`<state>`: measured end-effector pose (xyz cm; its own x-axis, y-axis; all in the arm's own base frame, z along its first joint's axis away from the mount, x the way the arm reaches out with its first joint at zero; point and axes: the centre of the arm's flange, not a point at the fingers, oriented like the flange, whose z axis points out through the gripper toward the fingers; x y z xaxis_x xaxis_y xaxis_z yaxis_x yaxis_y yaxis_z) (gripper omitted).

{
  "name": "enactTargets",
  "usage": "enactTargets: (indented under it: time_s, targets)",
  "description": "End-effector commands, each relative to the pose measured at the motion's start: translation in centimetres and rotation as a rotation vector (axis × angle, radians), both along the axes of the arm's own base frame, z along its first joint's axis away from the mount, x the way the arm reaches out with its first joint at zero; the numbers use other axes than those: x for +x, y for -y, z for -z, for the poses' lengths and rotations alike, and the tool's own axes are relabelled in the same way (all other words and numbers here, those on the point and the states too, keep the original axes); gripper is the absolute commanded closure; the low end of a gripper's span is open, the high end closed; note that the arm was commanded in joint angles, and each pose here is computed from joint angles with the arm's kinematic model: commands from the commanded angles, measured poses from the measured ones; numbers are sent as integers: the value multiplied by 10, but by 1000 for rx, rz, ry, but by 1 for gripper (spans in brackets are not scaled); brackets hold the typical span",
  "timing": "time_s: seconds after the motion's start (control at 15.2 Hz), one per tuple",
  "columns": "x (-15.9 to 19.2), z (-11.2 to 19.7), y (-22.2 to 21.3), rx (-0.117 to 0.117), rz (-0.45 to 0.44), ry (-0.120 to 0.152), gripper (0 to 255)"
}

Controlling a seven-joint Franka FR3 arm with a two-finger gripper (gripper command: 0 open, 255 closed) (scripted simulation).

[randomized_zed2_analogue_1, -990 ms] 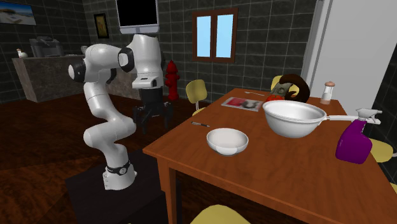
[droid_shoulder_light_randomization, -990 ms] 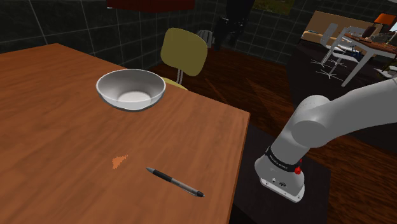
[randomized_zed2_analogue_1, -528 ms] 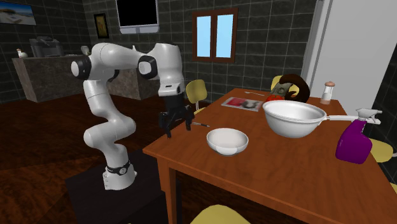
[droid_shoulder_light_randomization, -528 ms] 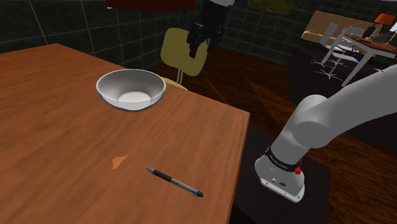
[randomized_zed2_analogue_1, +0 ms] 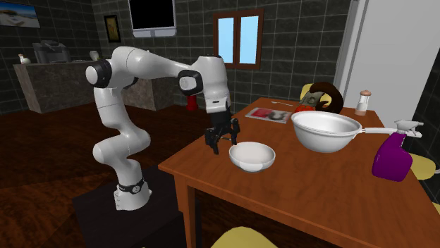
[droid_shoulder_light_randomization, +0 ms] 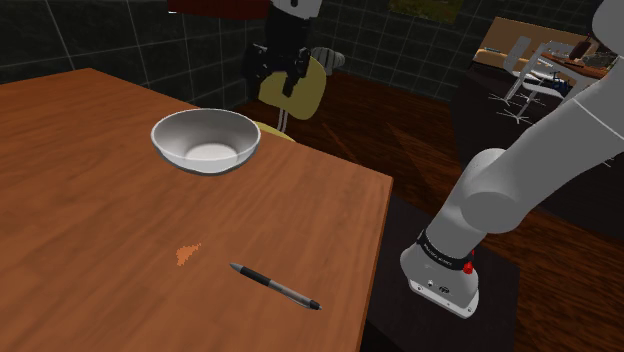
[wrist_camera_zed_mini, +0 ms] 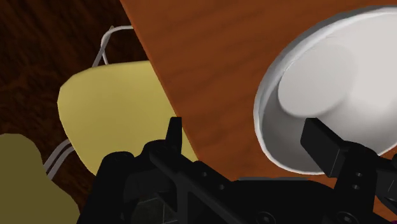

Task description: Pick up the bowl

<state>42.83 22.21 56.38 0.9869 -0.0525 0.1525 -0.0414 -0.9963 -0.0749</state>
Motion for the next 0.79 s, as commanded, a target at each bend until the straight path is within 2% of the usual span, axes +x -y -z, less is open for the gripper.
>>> enactTargets:
  time_s: [0.0,0.07,0.59,0.73]
  targets:
    - [8,6,-21,20,-2,1,0]
    - [14,8,-32,29,-3,1,0]
    - [14,48,-32,29,-3,1,0]
    - [14,48,-32,29,-3,1,0]
